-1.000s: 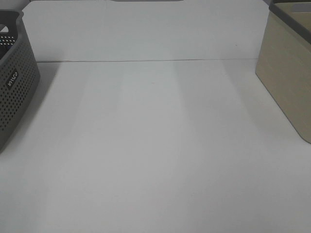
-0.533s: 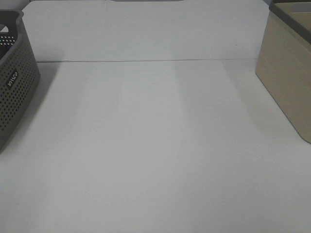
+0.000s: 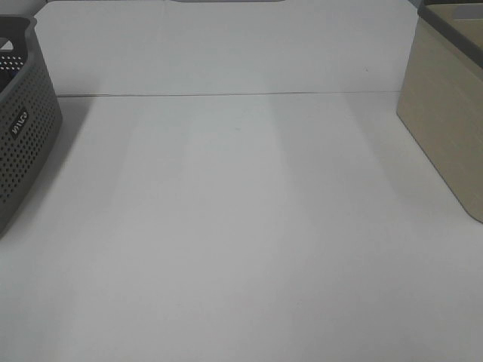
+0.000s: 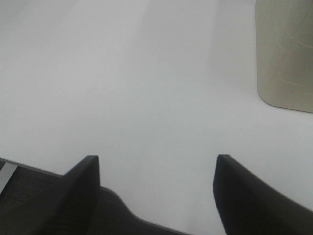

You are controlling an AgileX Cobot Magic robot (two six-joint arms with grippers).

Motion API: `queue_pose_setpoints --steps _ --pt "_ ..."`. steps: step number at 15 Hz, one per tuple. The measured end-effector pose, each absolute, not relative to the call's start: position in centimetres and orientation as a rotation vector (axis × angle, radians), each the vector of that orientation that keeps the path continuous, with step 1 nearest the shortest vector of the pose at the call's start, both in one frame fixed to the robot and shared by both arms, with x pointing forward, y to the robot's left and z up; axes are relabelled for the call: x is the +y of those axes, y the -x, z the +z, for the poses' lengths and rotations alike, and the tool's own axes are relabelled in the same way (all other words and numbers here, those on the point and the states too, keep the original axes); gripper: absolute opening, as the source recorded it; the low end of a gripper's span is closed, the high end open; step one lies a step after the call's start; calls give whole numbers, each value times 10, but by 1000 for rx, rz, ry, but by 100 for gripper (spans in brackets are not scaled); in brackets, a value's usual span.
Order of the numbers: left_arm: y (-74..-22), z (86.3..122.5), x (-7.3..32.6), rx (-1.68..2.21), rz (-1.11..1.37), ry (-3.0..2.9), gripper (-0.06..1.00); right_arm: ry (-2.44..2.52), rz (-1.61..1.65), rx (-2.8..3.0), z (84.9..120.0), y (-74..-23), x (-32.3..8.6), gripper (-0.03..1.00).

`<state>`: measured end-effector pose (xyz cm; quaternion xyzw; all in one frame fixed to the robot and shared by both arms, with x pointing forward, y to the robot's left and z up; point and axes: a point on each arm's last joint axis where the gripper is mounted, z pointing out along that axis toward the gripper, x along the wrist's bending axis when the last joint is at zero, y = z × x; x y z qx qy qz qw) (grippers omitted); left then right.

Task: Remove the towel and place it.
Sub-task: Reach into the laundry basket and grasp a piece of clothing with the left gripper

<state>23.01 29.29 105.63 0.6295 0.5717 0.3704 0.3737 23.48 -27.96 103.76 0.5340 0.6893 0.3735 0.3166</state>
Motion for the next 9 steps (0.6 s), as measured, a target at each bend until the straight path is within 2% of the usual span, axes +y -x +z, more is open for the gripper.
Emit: queue_pose_setpoints --steps 9 --pt "-230 1056 293 1464 949 -1612 99 -1406 983 1815 1038 -235 -280 66"
